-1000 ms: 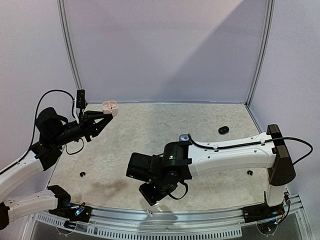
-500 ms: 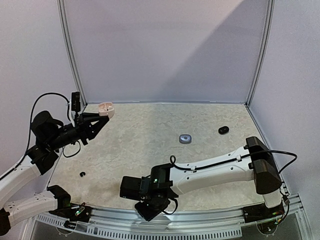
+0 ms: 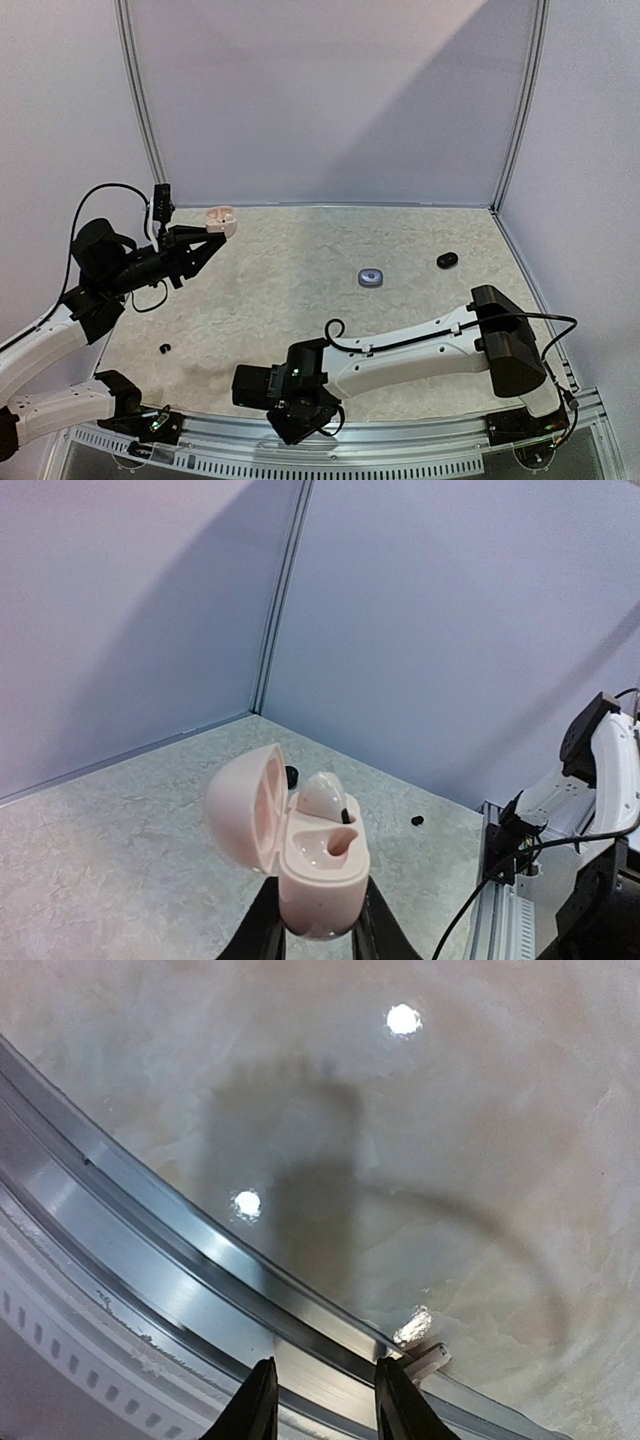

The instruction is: Insert the wireless bluetooth earbuds into the charging case

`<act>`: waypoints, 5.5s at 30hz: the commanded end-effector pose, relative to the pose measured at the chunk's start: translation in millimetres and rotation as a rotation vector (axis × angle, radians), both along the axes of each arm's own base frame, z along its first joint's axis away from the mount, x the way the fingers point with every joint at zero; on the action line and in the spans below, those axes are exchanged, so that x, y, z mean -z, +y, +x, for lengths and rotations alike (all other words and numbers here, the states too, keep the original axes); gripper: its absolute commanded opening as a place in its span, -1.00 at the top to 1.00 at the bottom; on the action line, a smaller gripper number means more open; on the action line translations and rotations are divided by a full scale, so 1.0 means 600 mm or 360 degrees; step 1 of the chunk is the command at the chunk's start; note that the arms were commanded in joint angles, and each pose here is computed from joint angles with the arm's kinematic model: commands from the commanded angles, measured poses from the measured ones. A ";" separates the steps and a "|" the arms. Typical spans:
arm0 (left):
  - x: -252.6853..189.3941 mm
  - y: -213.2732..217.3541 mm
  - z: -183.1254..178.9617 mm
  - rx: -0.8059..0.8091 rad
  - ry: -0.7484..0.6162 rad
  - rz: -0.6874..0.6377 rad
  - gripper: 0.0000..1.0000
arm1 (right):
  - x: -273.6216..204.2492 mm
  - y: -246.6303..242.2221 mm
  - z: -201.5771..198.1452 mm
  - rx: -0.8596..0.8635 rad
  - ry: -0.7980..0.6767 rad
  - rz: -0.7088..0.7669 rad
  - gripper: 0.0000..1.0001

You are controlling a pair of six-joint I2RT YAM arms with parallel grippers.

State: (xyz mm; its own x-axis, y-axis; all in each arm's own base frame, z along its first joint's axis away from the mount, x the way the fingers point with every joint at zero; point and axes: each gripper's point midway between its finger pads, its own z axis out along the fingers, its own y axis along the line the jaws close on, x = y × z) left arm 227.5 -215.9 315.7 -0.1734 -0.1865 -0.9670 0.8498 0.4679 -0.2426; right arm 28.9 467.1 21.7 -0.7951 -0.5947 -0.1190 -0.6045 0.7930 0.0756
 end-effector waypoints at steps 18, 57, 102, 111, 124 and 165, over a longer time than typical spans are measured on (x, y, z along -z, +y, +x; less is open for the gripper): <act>0.009 0.003 0.002 -0.0001 0.0018 0.0002 1.00 | -0.043 -0.054 0.030 0.0280 -0.0080 -0.0119 0.01; 0.011 -0.001 0.012 -0.0009 0.0045 0.0013 1.00 | -0.016 -0.092 0.070 -0.0009 -0.0111 -0.0248 0.86; 0.011 0.006 0.033 -0.0054 0.0047 0.0082 1.00 | -0.088 -0.089 0.205 -0.1798 -0.0225 -0.0126 -0.01; 0.010 0.006 0.034 -0.0061 0.0044 0.0073 1.00 | -0.118 -0.020 0.271 -0.0578 -0.0372 0.0174 0.52; 0.013 0.004 0.036 -0.0051 0.0056 0.0069 1.00 | -0.016 -0.075 0.264 0.0365 -0.0257 -0.0019 0.76; 0.015 0.002 0.036 -0.0042 0.0081 0.0056 1.00 | 0.018 -0.144 0.079 0.0192 0.0035 -0.0331 0.96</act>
State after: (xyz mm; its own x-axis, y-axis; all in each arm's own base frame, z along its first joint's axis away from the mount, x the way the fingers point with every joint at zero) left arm 245.9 -216.7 300.0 -0.2339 -0.1475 -0.9610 0.8244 0.4940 -0.2764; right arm 105.6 393.9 14.4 -0.8817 -0.4652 -0.0782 -0.4597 0.8846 -0.0788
